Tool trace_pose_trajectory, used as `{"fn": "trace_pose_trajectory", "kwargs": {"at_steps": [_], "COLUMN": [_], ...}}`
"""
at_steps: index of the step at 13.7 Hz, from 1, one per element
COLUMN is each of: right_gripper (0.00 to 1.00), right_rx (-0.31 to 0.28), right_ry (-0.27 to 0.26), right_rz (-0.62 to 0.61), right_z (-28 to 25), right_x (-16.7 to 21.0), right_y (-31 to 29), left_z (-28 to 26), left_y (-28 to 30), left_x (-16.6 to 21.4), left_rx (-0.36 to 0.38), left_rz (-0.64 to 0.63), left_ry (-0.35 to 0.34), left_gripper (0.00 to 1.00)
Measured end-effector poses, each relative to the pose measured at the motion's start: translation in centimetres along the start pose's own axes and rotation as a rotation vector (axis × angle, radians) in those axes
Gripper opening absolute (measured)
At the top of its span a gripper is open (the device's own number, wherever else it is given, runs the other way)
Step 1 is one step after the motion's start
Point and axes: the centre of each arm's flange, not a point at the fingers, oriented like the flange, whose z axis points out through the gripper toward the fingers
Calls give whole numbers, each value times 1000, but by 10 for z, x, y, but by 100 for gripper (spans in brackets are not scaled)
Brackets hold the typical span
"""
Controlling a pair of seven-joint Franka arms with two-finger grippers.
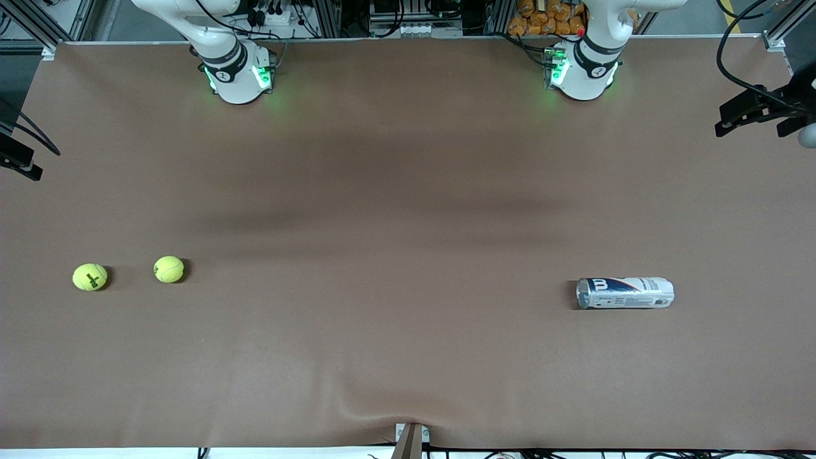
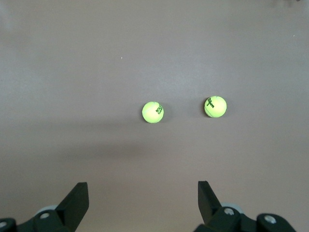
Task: Insert tennis ball vertically with right arm
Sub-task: 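Reach the right gripper to a tennis ball while the left gripper reaches the can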
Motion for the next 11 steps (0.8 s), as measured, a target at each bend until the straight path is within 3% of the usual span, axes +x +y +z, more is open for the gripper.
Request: {"fn": "trace_pose_trajectory", "kwargs": {"at_steps": [7, 11], "right_gripper": [100, 100], "right_rx": [0, 9], "right_ry": [-4, -60], "right_rz": [9, 10], "right_z": [0, 15], "right_x": [-1, -2], "right_y": [4, 4], "left_z": [2, 16], "left_y": [4, 3], "left_x": [3, 13], "left_rx": [-8, -4], "left_rz": [7, 9], "left_ry": [-1, -29], "left_gripper": [100, 100]}}
